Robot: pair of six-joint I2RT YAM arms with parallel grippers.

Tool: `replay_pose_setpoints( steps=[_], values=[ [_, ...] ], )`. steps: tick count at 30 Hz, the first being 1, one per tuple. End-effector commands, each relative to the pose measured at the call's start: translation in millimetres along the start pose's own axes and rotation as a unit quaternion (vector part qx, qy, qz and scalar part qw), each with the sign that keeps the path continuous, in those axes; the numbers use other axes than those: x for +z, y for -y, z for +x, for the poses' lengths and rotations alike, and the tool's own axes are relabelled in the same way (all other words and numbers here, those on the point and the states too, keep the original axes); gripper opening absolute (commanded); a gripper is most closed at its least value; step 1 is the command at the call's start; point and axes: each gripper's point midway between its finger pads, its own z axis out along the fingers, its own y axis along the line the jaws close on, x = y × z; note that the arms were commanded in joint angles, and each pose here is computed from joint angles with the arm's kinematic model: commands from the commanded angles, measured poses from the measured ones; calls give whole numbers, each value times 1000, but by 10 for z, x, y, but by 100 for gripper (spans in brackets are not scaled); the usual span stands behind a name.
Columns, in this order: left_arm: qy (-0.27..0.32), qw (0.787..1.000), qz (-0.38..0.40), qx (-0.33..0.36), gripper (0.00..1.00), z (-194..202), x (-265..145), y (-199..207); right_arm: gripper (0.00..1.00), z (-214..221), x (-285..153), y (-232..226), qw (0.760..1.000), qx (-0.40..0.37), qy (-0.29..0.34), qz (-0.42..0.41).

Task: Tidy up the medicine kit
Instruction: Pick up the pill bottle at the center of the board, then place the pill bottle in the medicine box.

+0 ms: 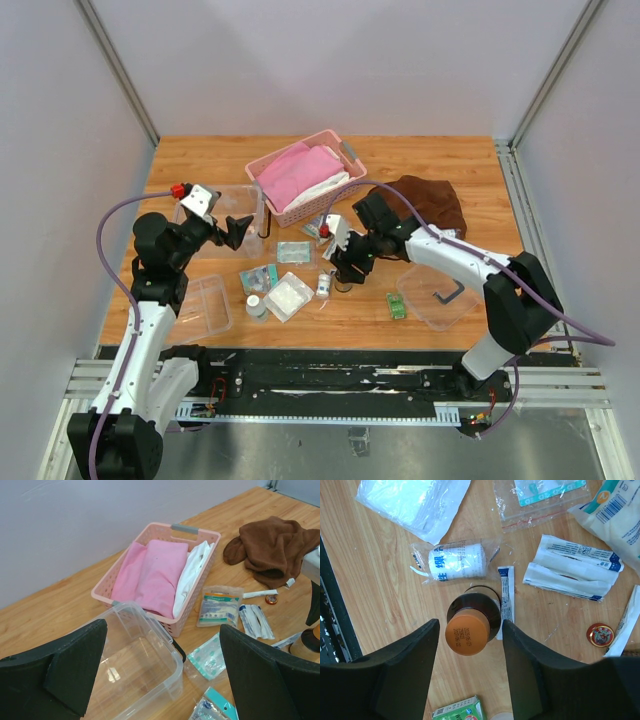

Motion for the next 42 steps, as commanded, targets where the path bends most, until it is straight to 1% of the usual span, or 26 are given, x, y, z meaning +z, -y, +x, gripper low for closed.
replay_pose_setpoints(
  steps=[1, 4, 7, 9, 11, 13, 18, 21, 24, 28, 33, 36, 42],
  values=[
    [16, 1000, 4, 16, 99, -55, -16, 10, 52, -87, -2, -12, 1000, -14, -5, -5],
    [17, 1000, 4, 17, 99, -55, -16, 12, 41, -113, -23, -1, 1000, -17, -2, -1],
    [17, 1000, 6, 17, 99, -43, -15, 20, 26, -177, -92, 13, 1000, -22, 4, 6],
    [17, 1000, 14, 15, 99, -31, -9, 46, 15, -256, -168, 25, 999, -32, 14, 15],
    [17, 999, 26, 15, 99, -17, -4, 88, 7, -346, -255, 25, 998, -43, 28, 21],
    [18, 999, 44, 15, 99, -3, -2, 150, 2, -470, -365, 20, 997, -56, 47, 27],
    [16, 995, 97, 10, 99, 10, 16, 333, 1, -842, -657, -104, 990, -90, 110, 9],
    [-3, 990, 137, 16, 99, 25, 47, 488, 1, -1028, -810, -198, 984, -104, 144, -5],
    [-20, 981, 194, 20, 99, 37, 68, 723, 1, -1185, -958, -278, 978, -116, 173, -17],
    [-24, 955, 294, 15, 99, -50, 44, 1113, 1, -1322, -1118, -409, 970, -125, 206, -39],
    [-16, 923, 385, 2, 97, -223, 61, 1488, 1, -1402, -1284, -633, 956, -140, 248, -69],
    [-14, 907, 420, -4, 96, -294, 78, 1668, 1, -1430, -1358, -719, 951, -143, 264, -78],
    [-16, 880, 476, -3, 96, -264, 57, 2040, 1, -1448, -1429, -801, 945, -152, 275, -87]
  ],
)
